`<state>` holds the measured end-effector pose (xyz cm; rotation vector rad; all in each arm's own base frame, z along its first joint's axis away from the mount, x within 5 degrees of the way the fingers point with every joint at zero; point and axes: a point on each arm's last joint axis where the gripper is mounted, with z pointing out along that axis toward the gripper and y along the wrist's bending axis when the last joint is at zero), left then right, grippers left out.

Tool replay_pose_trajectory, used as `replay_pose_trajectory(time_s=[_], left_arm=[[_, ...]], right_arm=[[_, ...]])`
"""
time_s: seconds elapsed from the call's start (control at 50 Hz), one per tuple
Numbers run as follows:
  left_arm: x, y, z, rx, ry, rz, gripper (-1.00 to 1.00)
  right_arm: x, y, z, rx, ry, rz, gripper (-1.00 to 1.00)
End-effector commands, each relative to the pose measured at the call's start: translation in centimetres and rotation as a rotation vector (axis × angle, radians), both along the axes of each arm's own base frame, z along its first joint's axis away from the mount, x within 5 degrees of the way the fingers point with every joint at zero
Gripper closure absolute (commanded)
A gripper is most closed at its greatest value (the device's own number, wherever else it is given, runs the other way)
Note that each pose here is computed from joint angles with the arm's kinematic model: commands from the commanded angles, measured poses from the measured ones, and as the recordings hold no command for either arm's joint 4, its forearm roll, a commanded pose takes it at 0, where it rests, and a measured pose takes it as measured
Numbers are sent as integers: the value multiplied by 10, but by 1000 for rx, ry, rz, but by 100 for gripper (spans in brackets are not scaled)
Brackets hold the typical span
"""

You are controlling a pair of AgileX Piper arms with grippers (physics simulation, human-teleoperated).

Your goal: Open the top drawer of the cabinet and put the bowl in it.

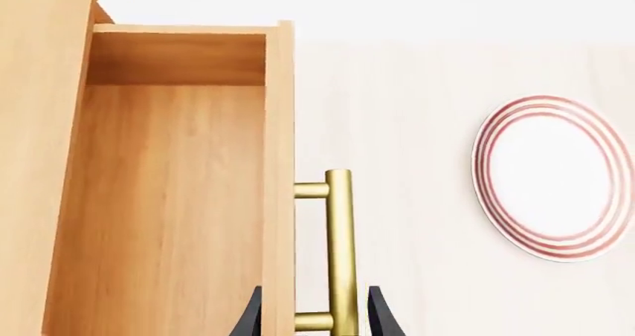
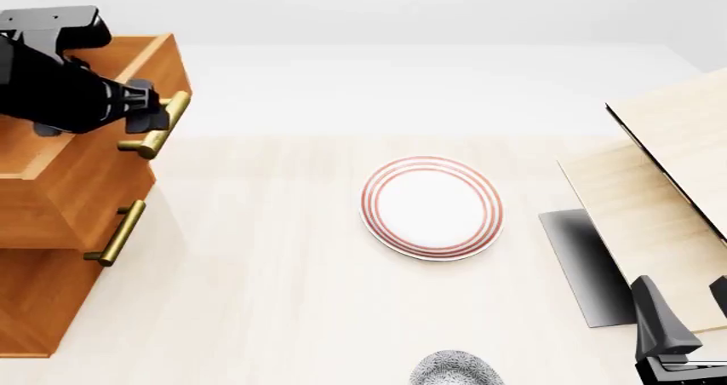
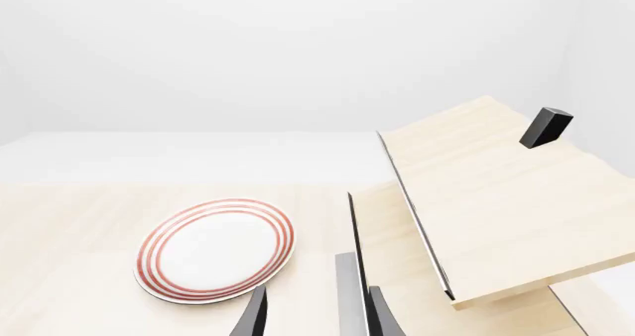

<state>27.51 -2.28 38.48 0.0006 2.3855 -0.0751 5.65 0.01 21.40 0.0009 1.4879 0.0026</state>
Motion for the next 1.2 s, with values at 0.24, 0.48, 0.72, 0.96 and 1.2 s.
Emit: replay_pose_trajectory(time_s=[0.24,0.48,0.72,0.96,1.2], left_arm=[[-1,-23,3,6,17,-92,-100],[0,-34,2,1,28,-122,-100],[0,-48,3,-14,28,-151,-100],[0,-62,3,-28,26,-185,-100],[1,-77,1,-29,34,-230,-100]], right_arm=[[0,0,0,-1,-1,-1,-100],[0,0,0,-1,-1,0,-100],[0,0,0,-1,-1,0,-100],[0,0,0,-1,-1,0,-100],[0,0,0,0,-1,-1,-100]])
